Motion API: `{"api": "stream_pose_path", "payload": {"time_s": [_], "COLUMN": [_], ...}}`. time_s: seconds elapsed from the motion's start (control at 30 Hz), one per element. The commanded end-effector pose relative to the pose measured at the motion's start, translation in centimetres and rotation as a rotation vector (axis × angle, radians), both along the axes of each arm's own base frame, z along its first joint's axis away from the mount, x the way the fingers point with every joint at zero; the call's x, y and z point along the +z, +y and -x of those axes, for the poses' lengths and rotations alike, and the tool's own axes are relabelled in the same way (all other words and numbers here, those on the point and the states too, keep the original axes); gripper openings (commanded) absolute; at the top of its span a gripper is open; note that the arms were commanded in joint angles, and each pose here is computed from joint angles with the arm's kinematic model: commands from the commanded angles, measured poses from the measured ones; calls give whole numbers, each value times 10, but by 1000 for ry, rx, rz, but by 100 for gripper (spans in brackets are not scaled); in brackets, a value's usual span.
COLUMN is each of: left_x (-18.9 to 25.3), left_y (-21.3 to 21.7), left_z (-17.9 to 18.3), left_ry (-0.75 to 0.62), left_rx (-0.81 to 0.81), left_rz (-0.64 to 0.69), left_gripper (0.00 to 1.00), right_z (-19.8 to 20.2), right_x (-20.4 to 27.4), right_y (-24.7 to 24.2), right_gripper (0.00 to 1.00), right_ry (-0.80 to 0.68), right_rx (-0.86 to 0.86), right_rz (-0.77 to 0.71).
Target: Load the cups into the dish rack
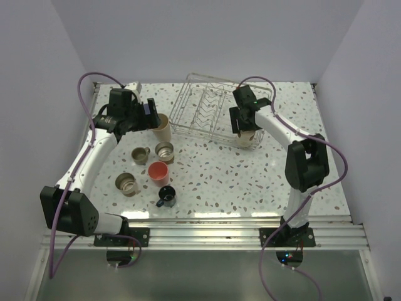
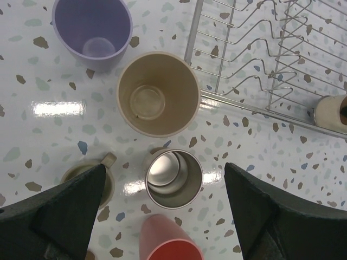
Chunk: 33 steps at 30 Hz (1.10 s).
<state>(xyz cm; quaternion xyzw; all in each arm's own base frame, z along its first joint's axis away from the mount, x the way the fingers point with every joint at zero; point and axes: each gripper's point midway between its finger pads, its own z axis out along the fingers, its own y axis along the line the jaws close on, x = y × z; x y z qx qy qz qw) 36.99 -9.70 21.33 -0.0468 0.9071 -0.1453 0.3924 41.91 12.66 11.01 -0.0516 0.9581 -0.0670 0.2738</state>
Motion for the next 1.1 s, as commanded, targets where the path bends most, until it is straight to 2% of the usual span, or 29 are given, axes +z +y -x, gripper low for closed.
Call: {"api": "stream_pose_path", "payload": {"time_s": [0.0, 0.1, 0.13, 0.43, 0.6, 0.83, 0.93, 0.97, 1.03, 1.07], "left_x": [5, -5, -8, -30, -39, -59, -68, -68, -71, -72], "left_y": [3, 6, 7, 10, 13, 16, 19, 21, 19, 19], "left_z": [-7, -12, -13, -27, -38, -46, -51, -55, -61, -63], "left_ry": [-38, -22, -16, 17, 24, 47, 46, 39, 41, 43], "left_rx": [-4, 13, 17, 64, 95, 147, 180, 195, 199, 200], "left_rz": [-34, -50, -55, -65, -78, -82, -83, -85, -82, -81], "left_gripper": [94, 93, 93, 93, 89, 84, 78, 67, 55, 44], "right_z": [-7, -8, -10, -8, -3, 3, 5, 6, 7, 7], "right_x": [36, 53, 61, 121, 155, 165, 165, 166, 165, 165], "right_y": [-7, -10, -10, -11, -7, 0, 1, 1, 1, 0], "right_gripper": [75, 96, 98, 99, 99, 99, 99, 98, 99, 99], "right_ry": [-76, -104, -121, -225, -285, -305, -302, -304, -299, -300], "right_rx": [-2, -4, -6, -10, -9, 0, 10, 10, 15, 14], "right_rz": [28, 36, 32, -9, -70, -134, -144, -147, -142, -140]}}
